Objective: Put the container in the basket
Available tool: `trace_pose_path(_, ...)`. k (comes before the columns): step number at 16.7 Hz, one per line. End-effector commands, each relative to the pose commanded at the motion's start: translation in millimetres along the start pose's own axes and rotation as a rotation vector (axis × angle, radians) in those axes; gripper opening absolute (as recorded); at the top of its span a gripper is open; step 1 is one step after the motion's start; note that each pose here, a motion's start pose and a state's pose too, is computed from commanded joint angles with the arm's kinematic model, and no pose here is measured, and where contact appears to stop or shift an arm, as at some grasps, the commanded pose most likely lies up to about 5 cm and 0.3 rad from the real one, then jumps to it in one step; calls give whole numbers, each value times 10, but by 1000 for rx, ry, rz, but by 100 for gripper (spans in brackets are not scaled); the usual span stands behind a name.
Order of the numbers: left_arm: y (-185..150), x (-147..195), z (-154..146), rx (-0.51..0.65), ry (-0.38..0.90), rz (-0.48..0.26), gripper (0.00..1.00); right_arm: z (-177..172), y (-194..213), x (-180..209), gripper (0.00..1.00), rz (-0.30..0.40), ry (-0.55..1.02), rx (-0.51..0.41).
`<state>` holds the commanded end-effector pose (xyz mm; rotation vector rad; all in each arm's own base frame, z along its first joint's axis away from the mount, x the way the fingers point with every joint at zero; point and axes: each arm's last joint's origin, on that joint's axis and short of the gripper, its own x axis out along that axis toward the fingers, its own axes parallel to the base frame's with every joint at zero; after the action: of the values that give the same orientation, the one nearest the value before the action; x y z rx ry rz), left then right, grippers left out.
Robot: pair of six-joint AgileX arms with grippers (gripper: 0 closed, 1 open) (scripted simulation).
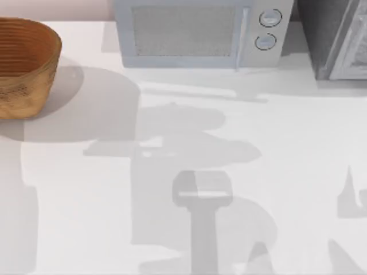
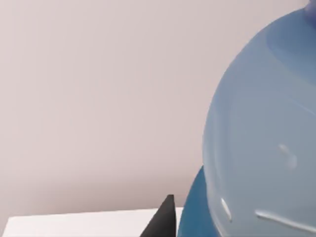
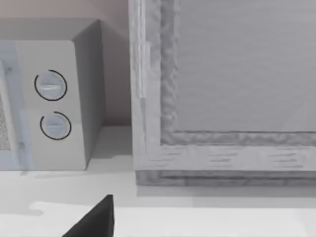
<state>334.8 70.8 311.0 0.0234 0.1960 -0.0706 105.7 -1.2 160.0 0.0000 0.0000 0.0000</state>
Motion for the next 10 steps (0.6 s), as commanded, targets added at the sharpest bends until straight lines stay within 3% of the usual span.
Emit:
trace_pose_path(6,6,20,-24,-2,10,2,0,0,0,0,100,0,0,0)
trace_pose_path(10,23,272,-151,-4,10,2,0,0,0,0,100,0,0,0)
